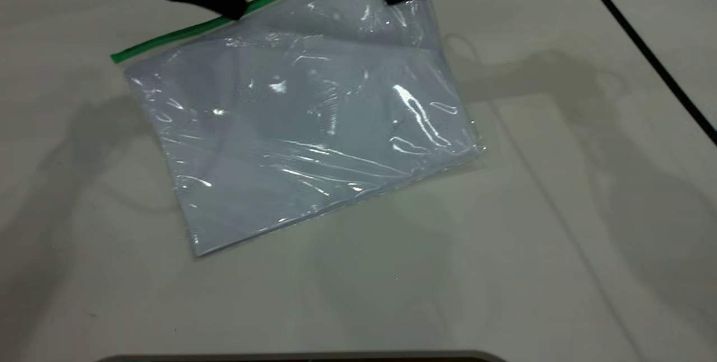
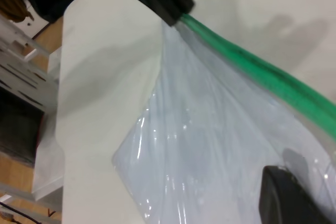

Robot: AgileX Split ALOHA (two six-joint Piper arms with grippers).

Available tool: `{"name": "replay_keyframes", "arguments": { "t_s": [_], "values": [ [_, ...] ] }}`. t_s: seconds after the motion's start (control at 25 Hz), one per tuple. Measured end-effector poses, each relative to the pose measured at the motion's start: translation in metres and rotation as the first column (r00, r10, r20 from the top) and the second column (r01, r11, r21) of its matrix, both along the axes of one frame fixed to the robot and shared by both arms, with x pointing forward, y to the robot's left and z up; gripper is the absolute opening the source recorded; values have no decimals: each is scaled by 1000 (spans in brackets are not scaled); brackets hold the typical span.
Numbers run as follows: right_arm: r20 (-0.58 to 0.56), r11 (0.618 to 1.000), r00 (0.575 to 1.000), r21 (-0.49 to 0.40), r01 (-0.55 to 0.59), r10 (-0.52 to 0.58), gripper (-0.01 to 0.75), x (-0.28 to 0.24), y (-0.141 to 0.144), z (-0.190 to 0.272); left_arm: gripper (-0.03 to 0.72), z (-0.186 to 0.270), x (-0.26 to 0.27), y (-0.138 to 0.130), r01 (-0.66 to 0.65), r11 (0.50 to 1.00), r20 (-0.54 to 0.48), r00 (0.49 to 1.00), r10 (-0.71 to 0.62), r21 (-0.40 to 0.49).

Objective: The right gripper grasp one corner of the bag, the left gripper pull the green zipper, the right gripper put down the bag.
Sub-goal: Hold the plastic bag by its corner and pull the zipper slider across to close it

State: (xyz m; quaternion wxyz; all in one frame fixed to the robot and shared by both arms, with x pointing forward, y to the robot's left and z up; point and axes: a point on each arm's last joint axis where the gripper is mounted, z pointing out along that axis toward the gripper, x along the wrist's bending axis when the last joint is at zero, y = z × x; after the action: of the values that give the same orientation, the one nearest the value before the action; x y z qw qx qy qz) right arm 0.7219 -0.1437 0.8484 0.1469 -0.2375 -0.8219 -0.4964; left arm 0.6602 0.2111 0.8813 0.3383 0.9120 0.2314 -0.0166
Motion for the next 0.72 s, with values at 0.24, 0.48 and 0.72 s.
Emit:
{"name": "replay_keyframes", "arguments": {
  "t_s": [0.24, 0.48, 0.72],
  "values": [
    [-7, 1000, 1000, 1, 21, -21, 34, 3, -13, 0, 52, -3, -3, 18, 11, 999, -48, 999, -9, 51],
    [-20, 999, 999, -12, 42, -43, 34, 6, -26, -1, 52, -6, -6, 33, 33, 992, -93, 995, -22, 124],
    [-22, 999, 999, -19, 49, -50, 34, 7, -34, -2, 52, -8, -9, 47, 21, 985, -145, 989, 4, 173]
  ]
}}
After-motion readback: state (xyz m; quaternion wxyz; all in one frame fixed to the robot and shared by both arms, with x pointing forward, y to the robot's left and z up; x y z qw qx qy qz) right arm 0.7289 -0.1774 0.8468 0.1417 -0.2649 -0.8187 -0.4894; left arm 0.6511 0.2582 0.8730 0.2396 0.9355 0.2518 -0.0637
